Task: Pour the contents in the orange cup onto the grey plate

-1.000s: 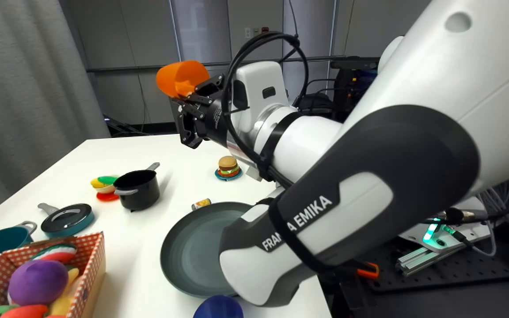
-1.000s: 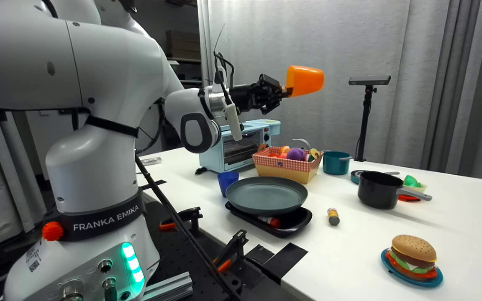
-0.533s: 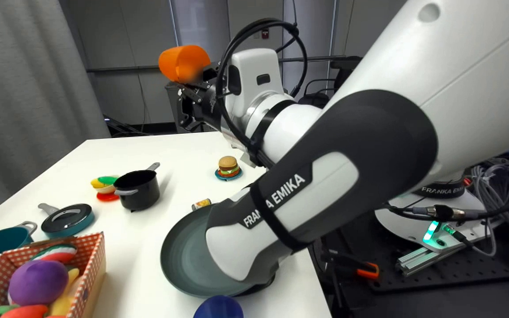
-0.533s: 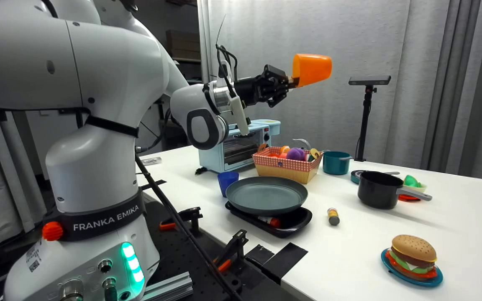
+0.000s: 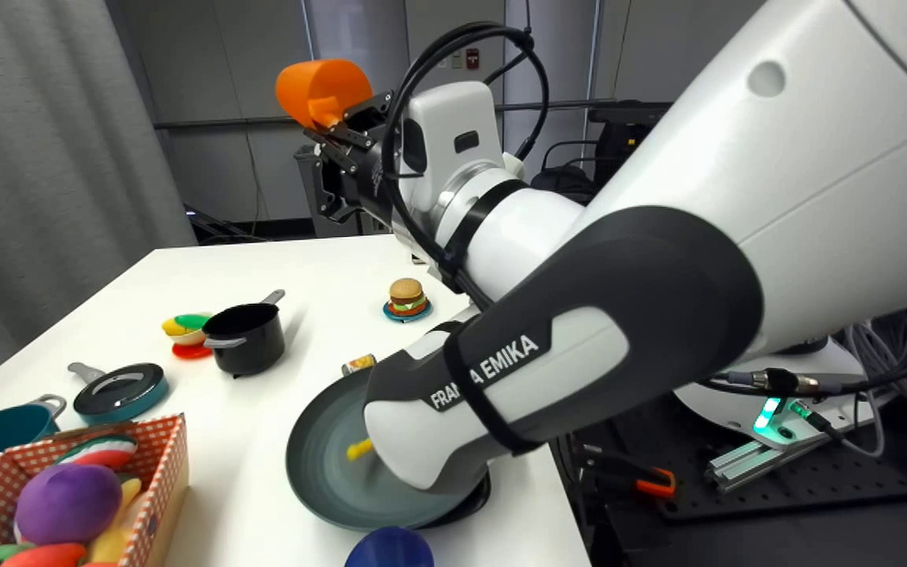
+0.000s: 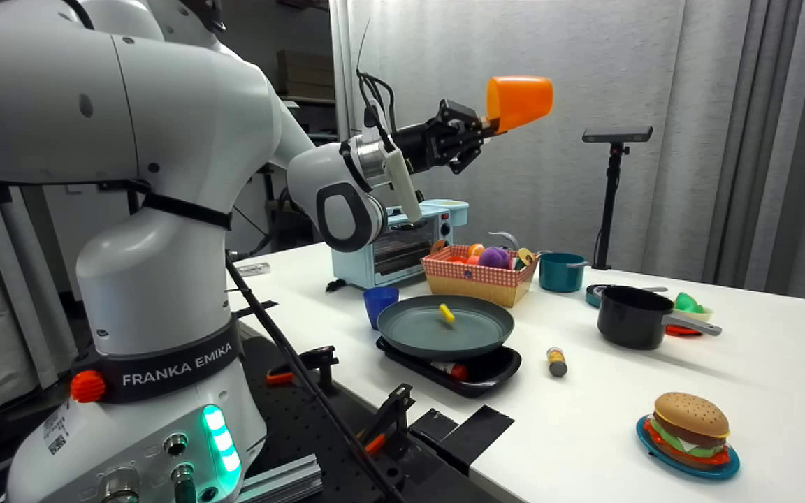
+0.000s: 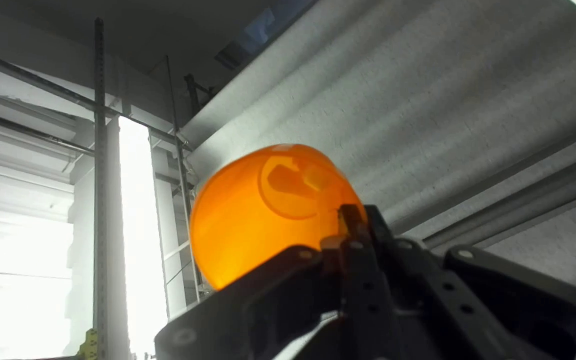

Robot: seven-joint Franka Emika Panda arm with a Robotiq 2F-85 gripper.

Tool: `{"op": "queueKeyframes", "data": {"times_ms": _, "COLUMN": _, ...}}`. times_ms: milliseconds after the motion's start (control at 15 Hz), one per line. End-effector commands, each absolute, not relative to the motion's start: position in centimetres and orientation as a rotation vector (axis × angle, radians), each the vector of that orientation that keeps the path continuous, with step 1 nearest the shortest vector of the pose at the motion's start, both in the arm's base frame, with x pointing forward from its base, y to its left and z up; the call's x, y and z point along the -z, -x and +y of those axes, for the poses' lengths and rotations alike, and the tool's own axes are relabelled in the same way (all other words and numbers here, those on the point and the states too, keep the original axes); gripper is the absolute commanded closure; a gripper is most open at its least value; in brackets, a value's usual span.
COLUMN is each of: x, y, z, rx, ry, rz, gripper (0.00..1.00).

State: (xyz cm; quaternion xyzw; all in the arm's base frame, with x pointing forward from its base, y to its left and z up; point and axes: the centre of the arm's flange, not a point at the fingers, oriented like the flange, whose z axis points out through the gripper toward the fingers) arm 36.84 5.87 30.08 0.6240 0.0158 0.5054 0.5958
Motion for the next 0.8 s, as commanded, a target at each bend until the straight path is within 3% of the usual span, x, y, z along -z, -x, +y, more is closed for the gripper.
{"op": "queueKeyframes", "data": {"times_ms": 0, "x": -30.52, "y": -36.50, "z": 6.36, "rx": -1.162, "ry": -1.347, "rz": 0.053, "gripper": 0.99}}
{"op": "queueKeyframes", "data": {"times_ms": 733, "x": -30.43, "y": -36.22, "z": 5.40, "rx": -1.156, "ry": -1.420, "rz": 0.037, "gripper": 0.99}}
